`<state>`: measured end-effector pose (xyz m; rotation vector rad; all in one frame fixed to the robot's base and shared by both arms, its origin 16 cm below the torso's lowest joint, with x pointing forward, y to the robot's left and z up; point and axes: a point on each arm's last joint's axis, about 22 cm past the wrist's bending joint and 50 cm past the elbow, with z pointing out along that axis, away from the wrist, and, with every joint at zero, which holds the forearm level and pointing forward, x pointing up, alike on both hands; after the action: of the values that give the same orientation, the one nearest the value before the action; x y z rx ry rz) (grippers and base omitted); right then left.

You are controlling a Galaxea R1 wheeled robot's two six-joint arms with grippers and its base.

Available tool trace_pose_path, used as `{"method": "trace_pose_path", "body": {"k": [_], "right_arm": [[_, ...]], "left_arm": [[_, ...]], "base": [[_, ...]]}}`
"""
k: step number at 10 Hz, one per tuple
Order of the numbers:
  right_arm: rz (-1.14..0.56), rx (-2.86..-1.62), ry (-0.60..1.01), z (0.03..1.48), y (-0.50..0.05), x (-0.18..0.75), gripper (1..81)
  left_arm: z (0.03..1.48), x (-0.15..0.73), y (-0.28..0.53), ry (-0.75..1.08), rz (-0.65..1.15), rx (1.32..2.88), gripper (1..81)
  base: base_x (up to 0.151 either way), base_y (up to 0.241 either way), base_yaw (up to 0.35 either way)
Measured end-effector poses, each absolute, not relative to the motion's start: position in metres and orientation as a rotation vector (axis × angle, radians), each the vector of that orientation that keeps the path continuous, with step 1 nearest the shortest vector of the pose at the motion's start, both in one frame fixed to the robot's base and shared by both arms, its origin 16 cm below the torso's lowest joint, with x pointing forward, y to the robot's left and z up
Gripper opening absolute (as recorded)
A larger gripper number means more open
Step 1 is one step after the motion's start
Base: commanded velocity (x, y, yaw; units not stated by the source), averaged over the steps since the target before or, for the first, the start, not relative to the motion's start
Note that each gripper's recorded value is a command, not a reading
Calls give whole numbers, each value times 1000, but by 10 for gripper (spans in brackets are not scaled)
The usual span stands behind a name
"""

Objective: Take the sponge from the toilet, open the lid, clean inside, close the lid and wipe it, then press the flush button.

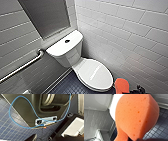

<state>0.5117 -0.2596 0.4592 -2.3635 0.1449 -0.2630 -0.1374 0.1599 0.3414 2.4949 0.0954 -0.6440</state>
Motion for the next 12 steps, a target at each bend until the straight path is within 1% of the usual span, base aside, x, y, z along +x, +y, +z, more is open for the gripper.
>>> {"method": "trace_pose_path", "body": {"k": [4,5,6,8,9,12], "right_arm": [[-248,-2343,52,449,-238,564,10],[-271,-2338,23,456,-233,583,10],[-287,-2328,-1,461,-223,600,10],[-259,-2320,-23,446,-196,613,10],[-235,-2342,-14,431,-190,619,10],[-267,-2428,40,390,-182,678,10]], "left_arm": [[313,-128,156,99,-651,2491,811],[310,-127,155,98,-649,2491,811],[310,-127,156,99,-651,2491,811],[312,-129,155,102,-657,2489,811],[311,-130,156,111,-661,2495,811],[304,-134,160,120,-677,2523,811]], "base": [[0,0,0],[0,0,0],[0,0,0],[0,0,0],[0,0,0],[0,0,0]]}}
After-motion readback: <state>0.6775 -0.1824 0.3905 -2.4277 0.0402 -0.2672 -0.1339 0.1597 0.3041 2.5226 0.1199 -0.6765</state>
